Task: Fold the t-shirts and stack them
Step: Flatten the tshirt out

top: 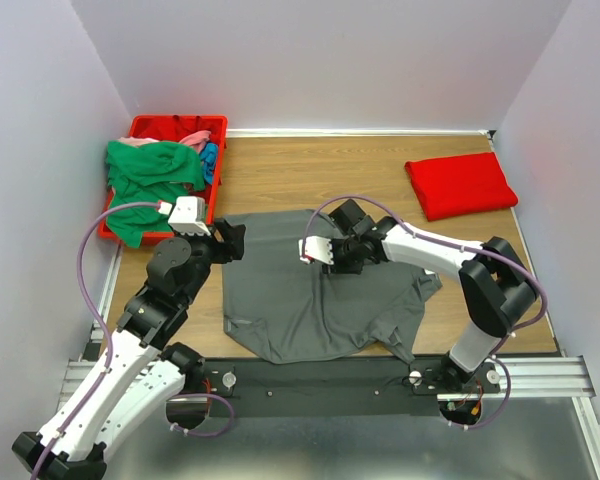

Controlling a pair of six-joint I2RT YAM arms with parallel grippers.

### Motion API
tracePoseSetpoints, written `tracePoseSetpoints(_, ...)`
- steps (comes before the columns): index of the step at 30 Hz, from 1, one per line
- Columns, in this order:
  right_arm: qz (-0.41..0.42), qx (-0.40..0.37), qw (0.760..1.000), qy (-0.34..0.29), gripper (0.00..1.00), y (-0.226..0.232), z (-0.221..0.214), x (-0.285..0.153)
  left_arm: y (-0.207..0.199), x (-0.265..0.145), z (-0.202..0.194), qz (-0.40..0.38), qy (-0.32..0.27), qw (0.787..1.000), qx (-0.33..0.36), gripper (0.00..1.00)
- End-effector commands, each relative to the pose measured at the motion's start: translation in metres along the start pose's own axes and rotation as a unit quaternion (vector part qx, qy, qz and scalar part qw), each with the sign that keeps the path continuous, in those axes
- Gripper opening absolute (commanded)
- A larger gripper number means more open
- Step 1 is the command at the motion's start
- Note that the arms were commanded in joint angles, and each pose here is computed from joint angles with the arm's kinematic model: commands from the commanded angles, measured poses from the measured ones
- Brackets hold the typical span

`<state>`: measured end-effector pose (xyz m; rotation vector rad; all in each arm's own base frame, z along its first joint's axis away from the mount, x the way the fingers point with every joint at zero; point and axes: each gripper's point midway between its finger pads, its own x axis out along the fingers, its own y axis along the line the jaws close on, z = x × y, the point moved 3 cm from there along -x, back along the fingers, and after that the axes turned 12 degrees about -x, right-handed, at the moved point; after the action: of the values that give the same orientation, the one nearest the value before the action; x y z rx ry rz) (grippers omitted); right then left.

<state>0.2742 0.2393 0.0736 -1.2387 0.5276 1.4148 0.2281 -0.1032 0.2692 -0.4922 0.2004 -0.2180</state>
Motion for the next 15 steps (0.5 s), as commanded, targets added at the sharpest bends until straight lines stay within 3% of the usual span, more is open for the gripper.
tracePoseSetpoints(1, -0.006, -0.013, 1.0, 0.025, 0.45, 0.004, -0.004, 0.009, 0.003, -0.002, 0.004, 0.007, -0.01, 1.0, -0.006, 0.75)
tracePoseSetpoints(10, -0.021, -0.025, 0.999, 0.032, 0.38, 0.006, -0.004, 0.009, 0.002, -0.001, 0.003, 0.003, -0.01, 1.0, -0.005, 0.75)
tracePoseSetpoints(15, -0.042, -0.019, 0.998, 0.031, 0.17, -0.001, 0.0, -0.001, -0.003, 0.002, 0.0, -0.013, -0.009, 1.0, -0.013, 0.75)
